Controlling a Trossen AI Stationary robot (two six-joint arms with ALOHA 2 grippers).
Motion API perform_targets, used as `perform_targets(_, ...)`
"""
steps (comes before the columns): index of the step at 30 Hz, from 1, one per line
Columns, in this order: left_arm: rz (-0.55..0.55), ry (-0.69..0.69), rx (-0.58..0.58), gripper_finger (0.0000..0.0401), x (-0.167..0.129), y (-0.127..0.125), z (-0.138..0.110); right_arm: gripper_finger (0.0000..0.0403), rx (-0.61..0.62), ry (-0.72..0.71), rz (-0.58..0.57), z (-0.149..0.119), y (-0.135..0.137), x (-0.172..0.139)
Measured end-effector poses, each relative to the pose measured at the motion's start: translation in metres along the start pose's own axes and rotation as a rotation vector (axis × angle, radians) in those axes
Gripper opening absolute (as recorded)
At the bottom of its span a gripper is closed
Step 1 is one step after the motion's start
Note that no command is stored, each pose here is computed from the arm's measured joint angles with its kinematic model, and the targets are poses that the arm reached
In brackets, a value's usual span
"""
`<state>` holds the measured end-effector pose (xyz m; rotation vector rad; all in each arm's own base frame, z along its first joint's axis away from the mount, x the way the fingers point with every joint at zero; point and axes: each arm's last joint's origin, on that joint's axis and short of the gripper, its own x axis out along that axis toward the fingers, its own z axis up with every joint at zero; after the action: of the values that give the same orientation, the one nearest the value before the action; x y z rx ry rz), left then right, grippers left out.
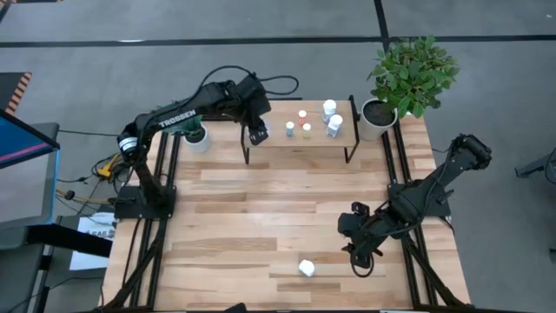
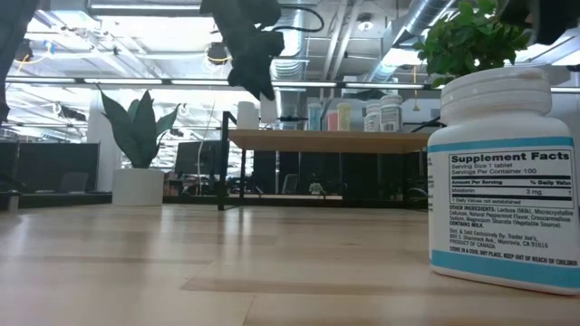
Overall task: Pick and place medicine bottles onto shelf by color
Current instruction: Put the small white pill bottle on the shelf
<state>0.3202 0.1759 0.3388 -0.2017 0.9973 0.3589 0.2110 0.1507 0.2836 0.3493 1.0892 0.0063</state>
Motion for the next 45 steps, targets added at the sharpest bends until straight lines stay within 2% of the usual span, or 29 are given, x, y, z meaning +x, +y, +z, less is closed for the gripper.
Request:
perform_targets(5,0.012,-0.045,0.038,0.0116,-0.001,0.001,0.004,0.0265,0.009,-0.002,-0.005,0.002,-0.002,0.000)
perform_targets(12,0.001,0.008,0.040,0.0120,0.008,0.006,0.000,0.0265,0.010,-0.002,-0.003,0.002,-0.002,0.000)
perform_targets(17,-0.004,-0.007,0.061,0.0128,0.010,0.005,0.002,0.0265,0.013,-0.002,-0.002,0.002,-0.002,0.000)
perform_targets(25,-0.012,0.026,0.074,0.0163,0.029,0.005,0.003,0.0265,0.019,0.000,0.001,0.002,-0.001,0.000)
perform_targets(31,-0.013,0.037,0.079,0.0191,0.028,0.005,0.002,0.0265,0.036,0.000,0.002,0.002,-0.001,0.000)
perform_targets(37,-0.002,-0.029,0.113,0.0212,0.008,0.005,0.016,0.0265,0.037,0.001,0.001,0.002,-0.002,0.000)
perform_targets(41,0.012,-0.120,0.121,0.0217,-0.018,0.005,0.031,0.0265,0.039,0.000,0.002,0.002,-0.001,0.000)
perform_targets(45,0.012,-0.139,0.117,0.0217,-0.045,0.002,0.038,0.0265,0.045,-0.011,0.015,0.003,0.000,0.000)
